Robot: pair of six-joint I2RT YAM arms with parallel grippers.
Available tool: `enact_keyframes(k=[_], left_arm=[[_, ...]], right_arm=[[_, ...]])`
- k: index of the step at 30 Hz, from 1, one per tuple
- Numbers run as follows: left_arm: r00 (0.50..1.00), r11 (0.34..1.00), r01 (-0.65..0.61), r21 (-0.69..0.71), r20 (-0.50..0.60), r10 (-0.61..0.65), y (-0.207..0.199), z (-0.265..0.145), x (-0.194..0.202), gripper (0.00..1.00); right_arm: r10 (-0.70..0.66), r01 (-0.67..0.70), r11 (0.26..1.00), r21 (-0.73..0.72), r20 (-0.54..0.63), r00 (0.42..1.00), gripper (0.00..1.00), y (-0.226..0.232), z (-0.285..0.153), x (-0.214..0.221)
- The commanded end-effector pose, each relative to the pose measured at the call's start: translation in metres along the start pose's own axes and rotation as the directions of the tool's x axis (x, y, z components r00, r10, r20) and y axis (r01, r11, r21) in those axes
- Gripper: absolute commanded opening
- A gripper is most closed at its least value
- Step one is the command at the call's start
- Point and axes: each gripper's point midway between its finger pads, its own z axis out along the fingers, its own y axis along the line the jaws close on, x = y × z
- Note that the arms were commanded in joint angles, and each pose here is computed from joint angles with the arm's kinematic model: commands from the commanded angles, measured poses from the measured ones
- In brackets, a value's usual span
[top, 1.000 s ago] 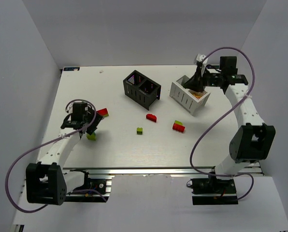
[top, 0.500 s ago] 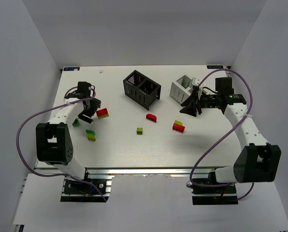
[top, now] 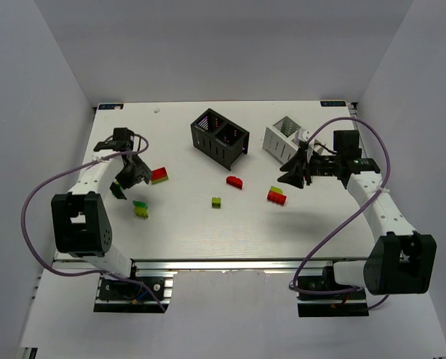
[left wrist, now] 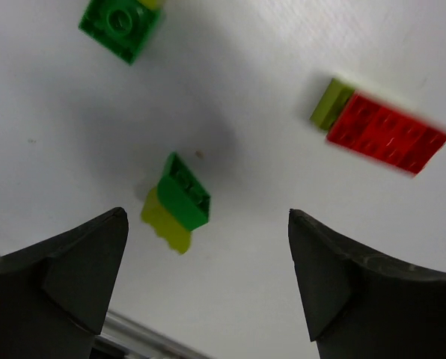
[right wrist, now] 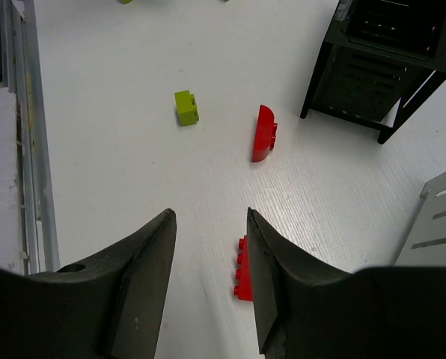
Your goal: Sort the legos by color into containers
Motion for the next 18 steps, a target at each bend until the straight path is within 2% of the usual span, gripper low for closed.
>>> enact_keyframes(k=[1,4,10,16,18], left_arm=[[0.979,0.974,-0.198,0.108,-0.032,0.202,0.007,-0.021,0.021,0.98],[0.965,0.965,-0.254,0.064,-0.055,0.257,0.018,-0.014,0.026,0.98],[0.932,0.934,-0.346,0.085,-0.083,0.353,0.012,0.001,0.026,0.98],[0.877,0.883,-0.456,0.115,-0.11,0.467,0.002,0.015,0.03,0.96],[0.841,0.848,-0.519,0.112,-0.109,0.529,0.0,0.018,0.031,0.96]], right_arm=[[-0.033,0.033,0.999,0.004,0.046,0.998,0.49,-0.001,-0.001,-0.011],[-0.02,0.02,1.0,-0.001,0.053,0.998,0.49,-0.001,0.0,-0.012],[-0.021,0.021,1.0,0.006,0.051,0.998,0.5,-0.001,0.0,-0.011],[-0.028,0.027,0.999,0.023,0.042,0.999,0.5,0.001,-0.002,-0.009],[-0.03,0.029,0.999,0.025,0.043,0.999,0.51,0.001,-0.003,-0.009]])
